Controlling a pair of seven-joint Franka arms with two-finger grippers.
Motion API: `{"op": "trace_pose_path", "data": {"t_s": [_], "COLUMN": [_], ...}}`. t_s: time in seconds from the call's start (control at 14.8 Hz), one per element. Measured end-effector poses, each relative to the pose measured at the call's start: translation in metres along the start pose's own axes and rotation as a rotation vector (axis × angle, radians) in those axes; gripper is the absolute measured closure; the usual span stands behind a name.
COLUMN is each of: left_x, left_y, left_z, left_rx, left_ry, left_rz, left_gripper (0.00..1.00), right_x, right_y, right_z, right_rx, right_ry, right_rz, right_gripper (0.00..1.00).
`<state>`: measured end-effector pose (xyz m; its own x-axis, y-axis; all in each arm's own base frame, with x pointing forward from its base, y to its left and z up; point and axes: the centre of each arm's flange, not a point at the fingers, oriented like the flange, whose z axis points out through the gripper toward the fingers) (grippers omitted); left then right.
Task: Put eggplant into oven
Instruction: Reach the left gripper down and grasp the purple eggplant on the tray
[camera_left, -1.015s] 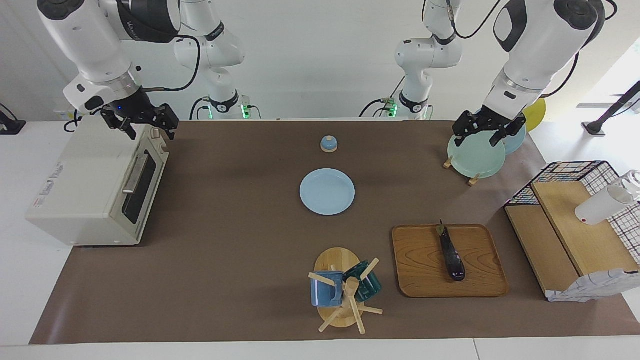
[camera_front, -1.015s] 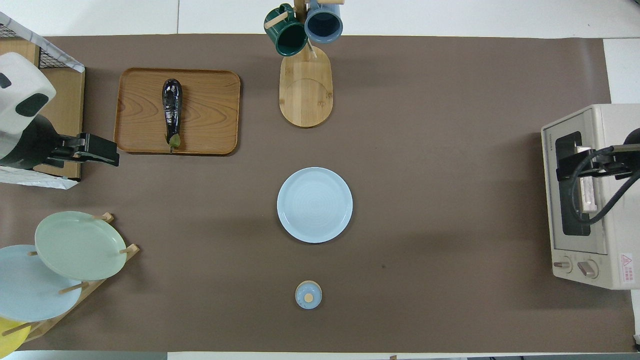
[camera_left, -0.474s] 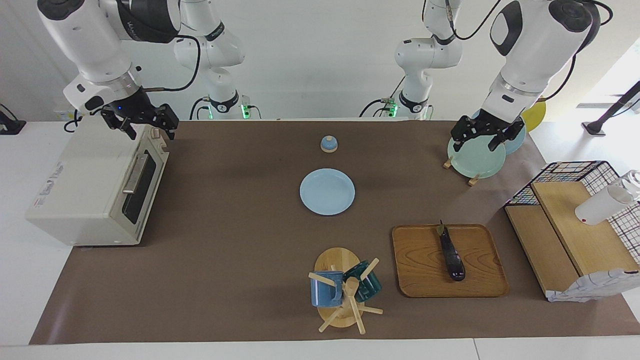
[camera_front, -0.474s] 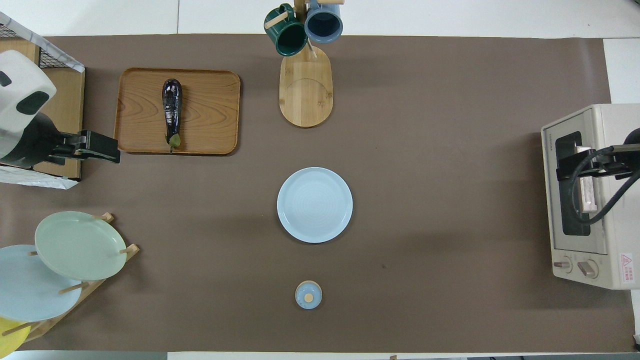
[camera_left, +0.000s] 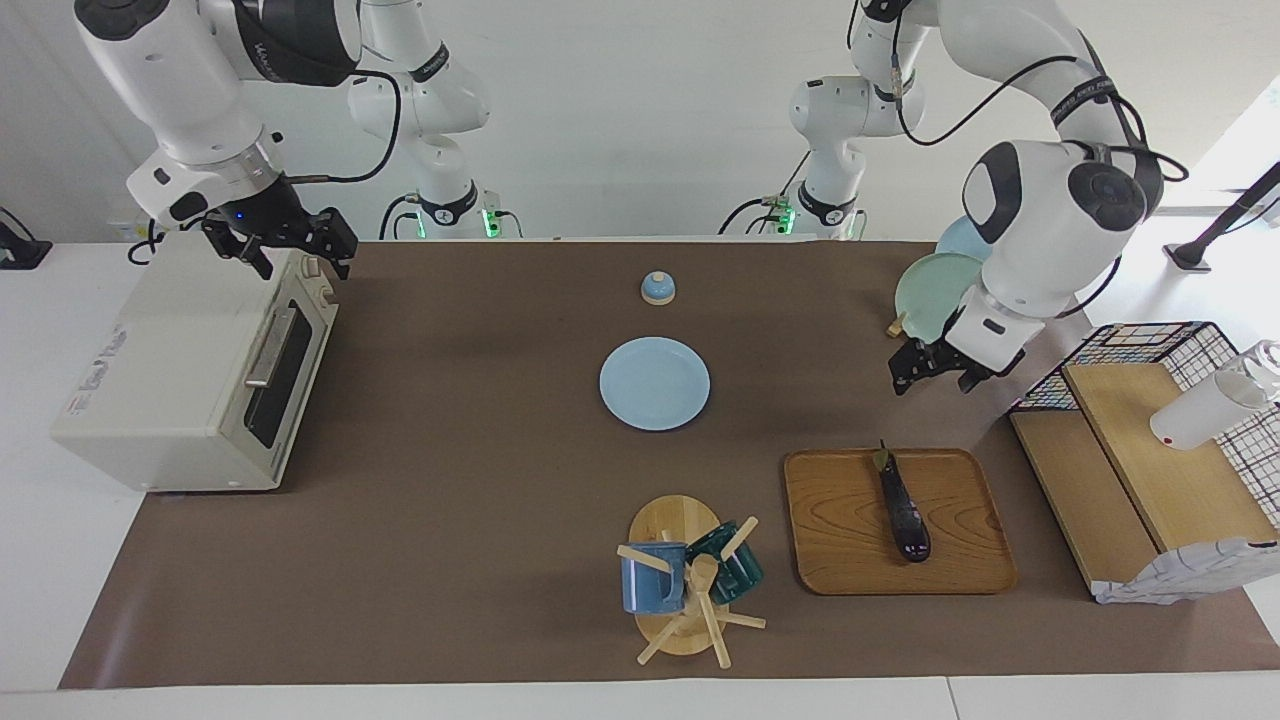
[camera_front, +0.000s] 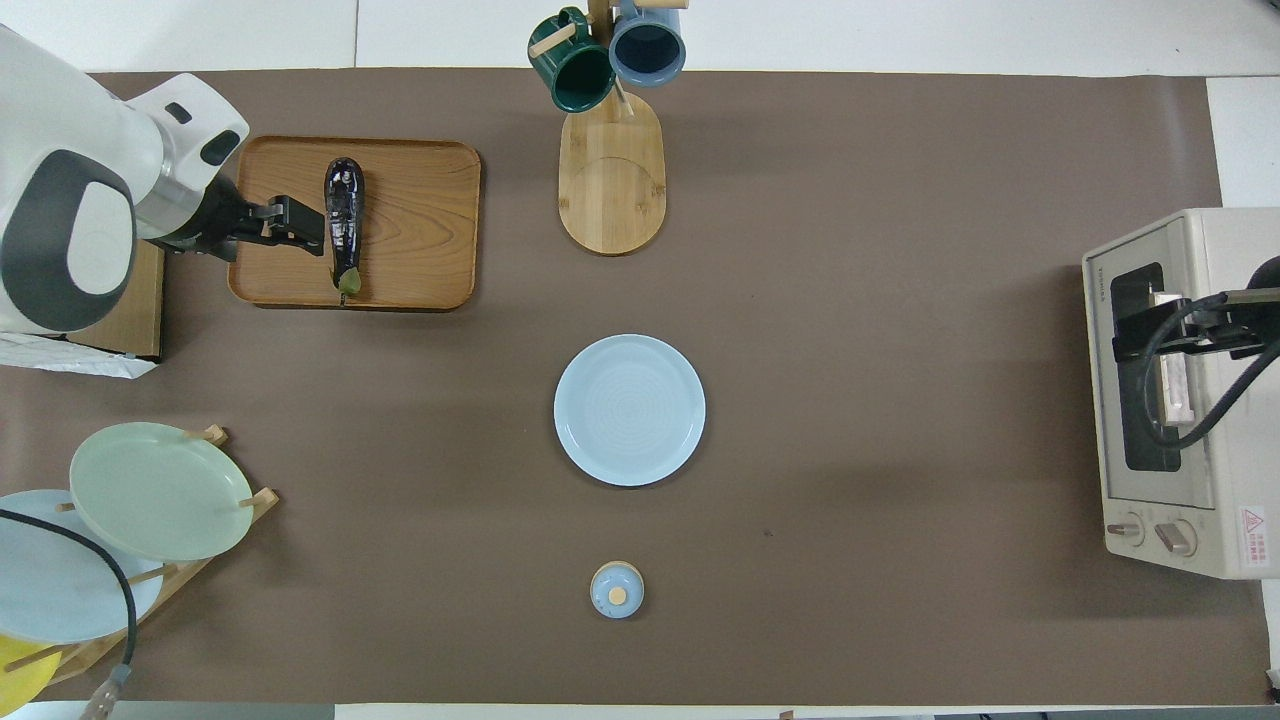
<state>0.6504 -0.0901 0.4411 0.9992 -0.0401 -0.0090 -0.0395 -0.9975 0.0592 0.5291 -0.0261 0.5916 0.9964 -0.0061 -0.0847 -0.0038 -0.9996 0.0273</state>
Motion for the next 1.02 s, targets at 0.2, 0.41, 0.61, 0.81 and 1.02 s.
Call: {"op": "trace_pose_path", "data": {"t_s": [0.2,0.41,0.61,0.81,1.02], "left_x": [0.026,0.052,0.062,0.063,0.063], "left_y": [-0.004,-0.006,-0.008,-0.006,-0.004], "left_z": [0.057,0.105,0.115,0.114,0.116], "left_rx": [0.007,0.041,0.048,0.048,0.047], "left_ry": [0.006,0.039,0.070,0.085,0.091], "left_rz": [0.025,0.063,0.124,0.145,0.151], "left_gripper": [0.00,0.00,0.00,0.00,0.01], "right_x": [0.000,0.000,0.000,0.000,0.000], "right_y": [0.000,0.000,0.000,0.000,0.000], "right_z": [0.000,0.000,0.000,0.000,0.000], "right_rx": [0.000,0.000,0.000,0.000,0.000], "right_ry": [0.000,0.000,0.000,0.000,0.000], "right_rz": [0.000,0.000,0.000,0.000,0.000], "right_gripper": [0.00,0.00,0.00,0.00,0.00]}}
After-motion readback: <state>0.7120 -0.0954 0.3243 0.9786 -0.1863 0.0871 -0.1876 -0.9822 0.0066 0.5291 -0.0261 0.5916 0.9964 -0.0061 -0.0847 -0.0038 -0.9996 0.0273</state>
